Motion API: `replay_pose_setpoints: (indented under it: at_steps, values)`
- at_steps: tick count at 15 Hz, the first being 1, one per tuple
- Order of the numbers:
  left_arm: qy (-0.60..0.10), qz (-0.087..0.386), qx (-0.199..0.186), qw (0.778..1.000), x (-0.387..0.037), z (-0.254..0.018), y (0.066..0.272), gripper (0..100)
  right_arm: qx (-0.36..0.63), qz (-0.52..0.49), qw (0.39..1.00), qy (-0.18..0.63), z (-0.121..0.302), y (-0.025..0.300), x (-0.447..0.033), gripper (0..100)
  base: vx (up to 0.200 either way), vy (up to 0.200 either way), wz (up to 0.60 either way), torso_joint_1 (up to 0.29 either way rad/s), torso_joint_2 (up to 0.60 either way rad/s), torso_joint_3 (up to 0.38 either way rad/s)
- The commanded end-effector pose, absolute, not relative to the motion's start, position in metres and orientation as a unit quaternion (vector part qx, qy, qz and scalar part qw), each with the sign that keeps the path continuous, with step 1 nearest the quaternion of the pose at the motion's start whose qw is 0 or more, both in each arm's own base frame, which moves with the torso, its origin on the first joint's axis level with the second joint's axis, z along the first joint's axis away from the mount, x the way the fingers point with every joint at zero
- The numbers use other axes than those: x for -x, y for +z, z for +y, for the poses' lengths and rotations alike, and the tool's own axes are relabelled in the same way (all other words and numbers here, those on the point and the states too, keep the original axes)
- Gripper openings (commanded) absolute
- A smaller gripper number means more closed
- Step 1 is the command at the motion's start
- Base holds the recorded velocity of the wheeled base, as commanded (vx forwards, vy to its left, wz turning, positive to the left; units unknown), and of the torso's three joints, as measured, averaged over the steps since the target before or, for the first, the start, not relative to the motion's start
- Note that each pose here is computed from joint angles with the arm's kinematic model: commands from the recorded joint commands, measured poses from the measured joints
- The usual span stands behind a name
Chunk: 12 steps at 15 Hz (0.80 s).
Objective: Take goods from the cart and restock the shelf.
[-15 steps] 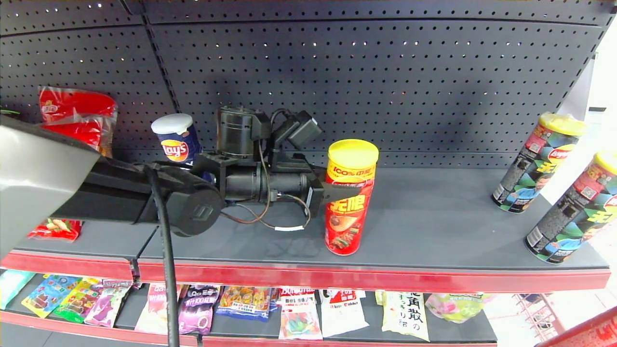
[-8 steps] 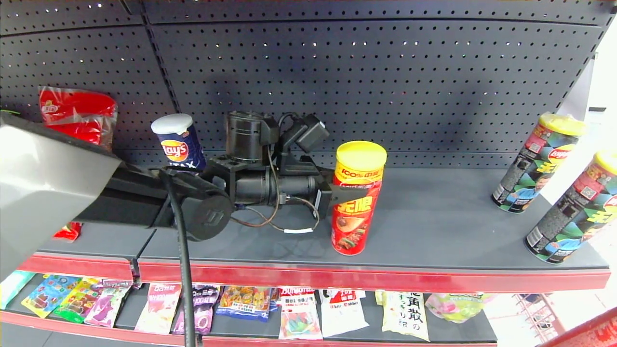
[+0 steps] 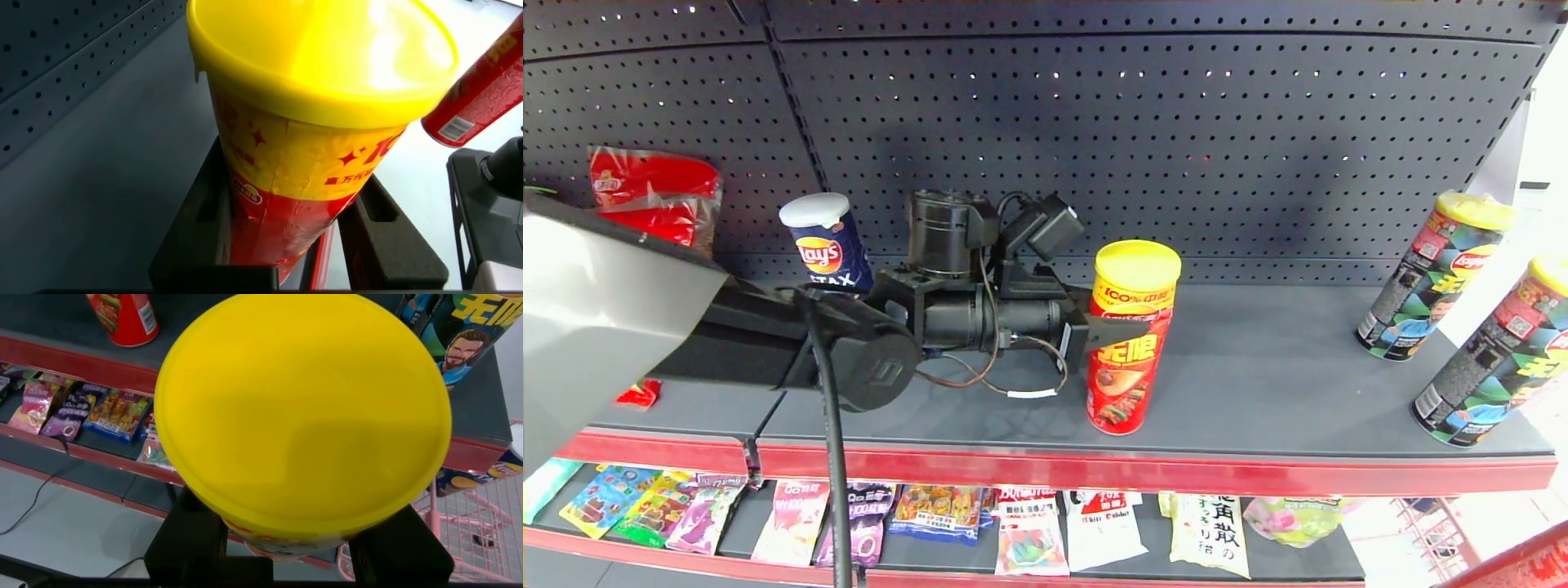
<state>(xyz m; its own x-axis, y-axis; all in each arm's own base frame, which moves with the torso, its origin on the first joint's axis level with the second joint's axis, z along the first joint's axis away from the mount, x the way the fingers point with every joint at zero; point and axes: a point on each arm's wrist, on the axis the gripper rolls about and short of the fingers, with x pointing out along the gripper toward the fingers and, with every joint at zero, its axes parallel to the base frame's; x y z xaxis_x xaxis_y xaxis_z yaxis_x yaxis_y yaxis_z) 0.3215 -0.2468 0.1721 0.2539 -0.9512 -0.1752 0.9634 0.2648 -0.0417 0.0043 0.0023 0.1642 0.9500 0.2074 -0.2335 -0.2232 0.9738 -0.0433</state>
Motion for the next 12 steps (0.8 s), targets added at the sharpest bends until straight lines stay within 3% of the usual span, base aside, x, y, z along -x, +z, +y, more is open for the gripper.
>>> replay_pose_setpoints:
  at_steps: [1, 12]
  values:
    - [-0.605, 0.081, -0.037, 0.791, -0.32, -0.247, 0.174, 0, 0.035, 0.114, 0.987, 0.109, 0.002, 0.165, -0.004, 0, 0.0, 0.0, 0.0, 0.0, 0.0, 0.0]
    - [-0.61, 0.091, -0.036, 0.786, -0.306, -0.245, 0.174, 0, 0.035, 0.111, 0.987, 0.109, 0.002, 0.166, -0.004, 0, 0.0, 0.0, 0.0, 0.0, 0.0, 0.0]
